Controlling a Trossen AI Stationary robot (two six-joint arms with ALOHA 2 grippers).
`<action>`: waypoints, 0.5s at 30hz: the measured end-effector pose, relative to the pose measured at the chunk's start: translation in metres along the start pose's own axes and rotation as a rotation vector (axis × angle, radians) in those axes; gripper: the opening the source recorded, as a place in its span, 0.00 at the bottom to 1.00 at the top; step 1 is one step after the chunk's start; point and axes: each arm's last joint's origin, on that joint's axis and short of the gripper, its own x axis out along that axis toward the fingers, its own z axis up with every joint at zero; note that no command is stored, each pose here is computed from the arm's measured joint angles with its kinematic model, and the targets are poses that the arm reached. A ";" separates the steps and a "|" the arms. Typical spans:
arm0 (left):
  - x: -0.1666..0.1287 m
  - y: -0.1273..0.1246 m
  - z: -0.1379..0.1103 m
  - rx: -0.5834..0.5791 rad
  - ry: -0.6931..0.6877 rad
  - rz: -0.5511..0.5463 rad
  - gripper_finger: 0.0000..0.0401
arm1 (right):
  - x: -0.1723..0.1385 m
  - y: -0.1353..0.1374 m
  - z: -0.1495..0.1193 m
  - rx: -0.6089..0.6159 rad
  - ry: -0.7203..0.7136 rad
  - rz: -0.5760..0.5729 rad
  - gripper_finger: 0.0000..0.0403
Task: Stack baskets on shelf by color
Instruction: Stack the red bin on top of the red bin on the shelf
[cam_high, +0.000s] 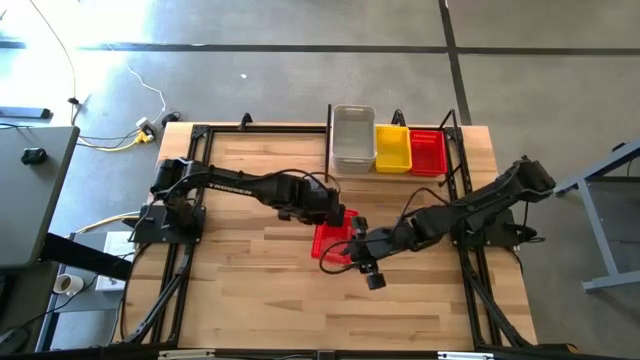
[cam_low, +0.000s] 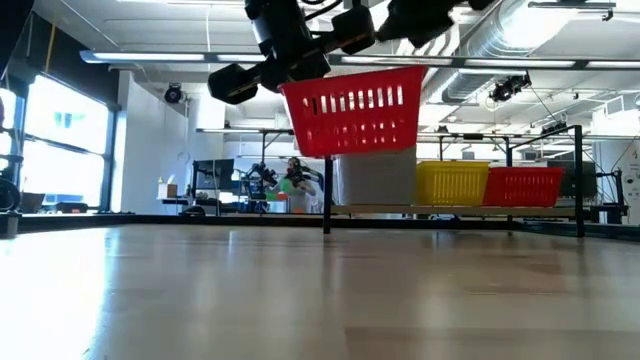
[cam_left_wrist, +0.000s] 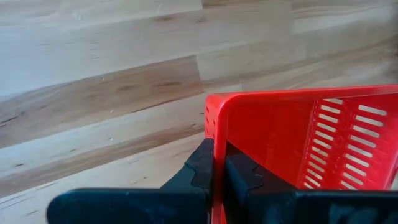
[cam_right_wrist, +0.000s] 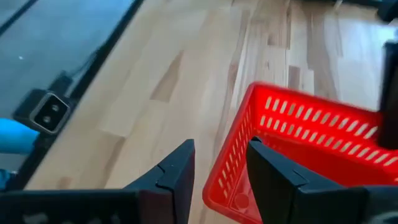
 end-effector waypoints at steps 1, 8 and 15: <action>0.000 0.000 0.001 -0.001 -0.001 0.001 0.00 | 0.004 -0.001 -0.002 0.001 0.012 -0.004 0.32; 0.001 0.002 0.008 -0.015 -0.014 0.007 0.00 | 0.027 -0.001 -0.013 0.002 0.084 -0.011 0.32; 0.001 0.001 0.010 -0.003 -0.014 -0.006 0.00 | 0.042 -0.011 -0.022 0.082 0.140 -0.055 0.32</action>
